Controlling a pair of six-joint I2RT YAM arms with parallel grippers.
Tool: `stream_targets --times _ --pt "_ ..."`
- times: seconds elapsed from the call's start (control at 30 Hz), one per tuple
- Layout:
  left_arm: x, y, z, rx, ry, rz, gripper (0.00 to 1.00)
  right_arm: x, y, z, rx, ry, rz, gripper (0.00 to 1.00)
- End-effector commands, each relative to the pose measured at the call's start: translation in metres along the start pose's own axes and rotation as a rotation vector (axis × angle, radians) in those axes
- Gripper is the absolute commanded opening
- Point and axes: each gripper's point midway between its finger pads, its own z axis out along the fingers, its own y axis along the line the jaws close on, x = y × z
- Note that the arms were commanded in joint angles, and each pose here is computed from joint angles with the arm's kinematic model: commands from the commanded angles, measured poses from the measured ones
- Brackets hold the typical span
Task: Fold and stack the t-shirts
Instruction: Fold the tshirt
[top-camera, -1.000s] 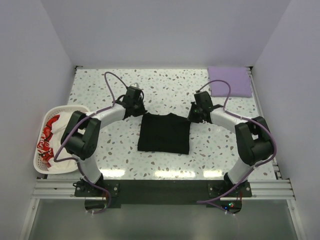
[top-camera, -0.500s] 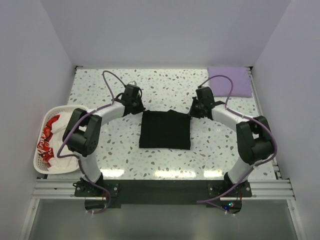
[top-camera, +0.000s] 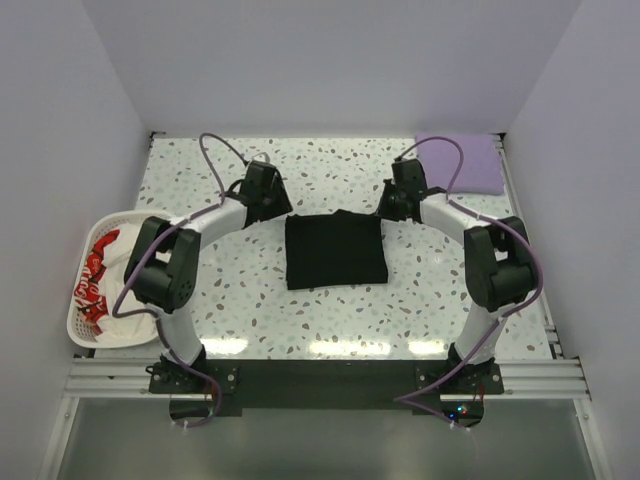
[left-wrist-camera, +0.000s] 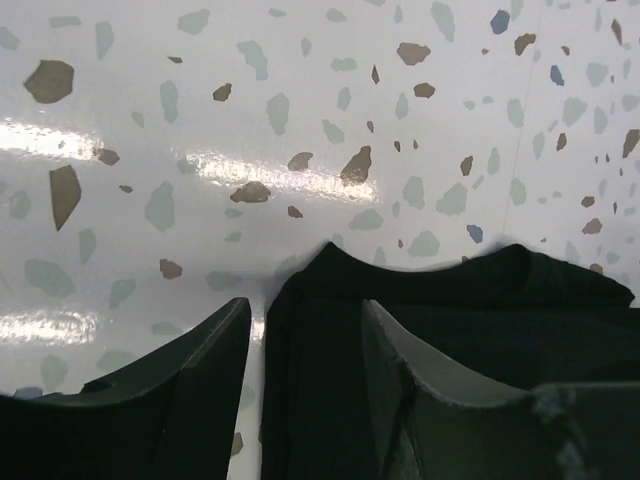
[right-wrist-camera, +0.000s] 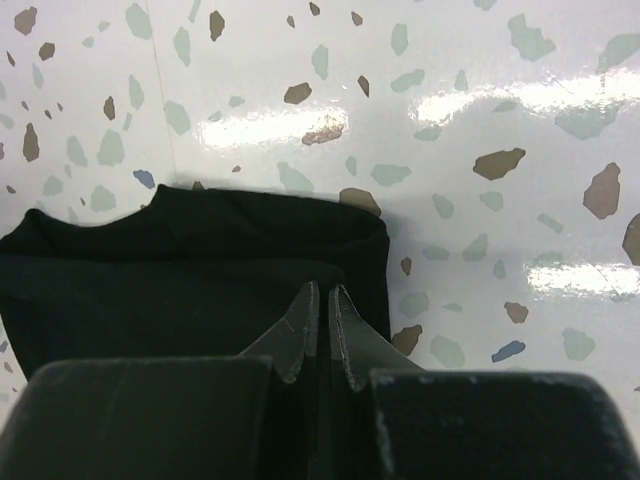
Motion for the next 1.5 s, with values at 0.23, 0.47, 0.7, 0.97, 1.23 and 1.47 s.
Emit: stream_targets --times 0.23,0.47,0.7,0.97,1.23,1.47 --pt "0.046 -0.106 -0.081 0.164 -0.097 0.185 0.30 -0.018 0.010 0.005 -0.021 -0.016 -0.019 0.01" --pt "0.142 -0.121 -0.062 0.195 0.053 0.284 0.04 -0.024 0.014 0.008 -0.023 -0.014 -0.019 0.01" --pt "0.189 -0.108 -0.052 0.186 0.122 0.336 0.00 -0.026 0.015 0.011 -0.018 -0.008 -0.020 0.01" --pt "0.187 -0.106 -0.063 0.196 0.104 0.349 0.04 -0.034 0.022 0.008 -0.032 -0.008 -0.025 0.13" --pt "0.148 -0.143 -0.087 0.274 0.027 0.360 0.19 -0.050 0.025 -0.027 -0.104 -0.052 -0.019 0.71" --pt "0.167 -0.175 -0.081 0.399 0.111 0.349 0.19 -0.033 0.007 -0.037 -0.188 -0.025 0.042 0.90"
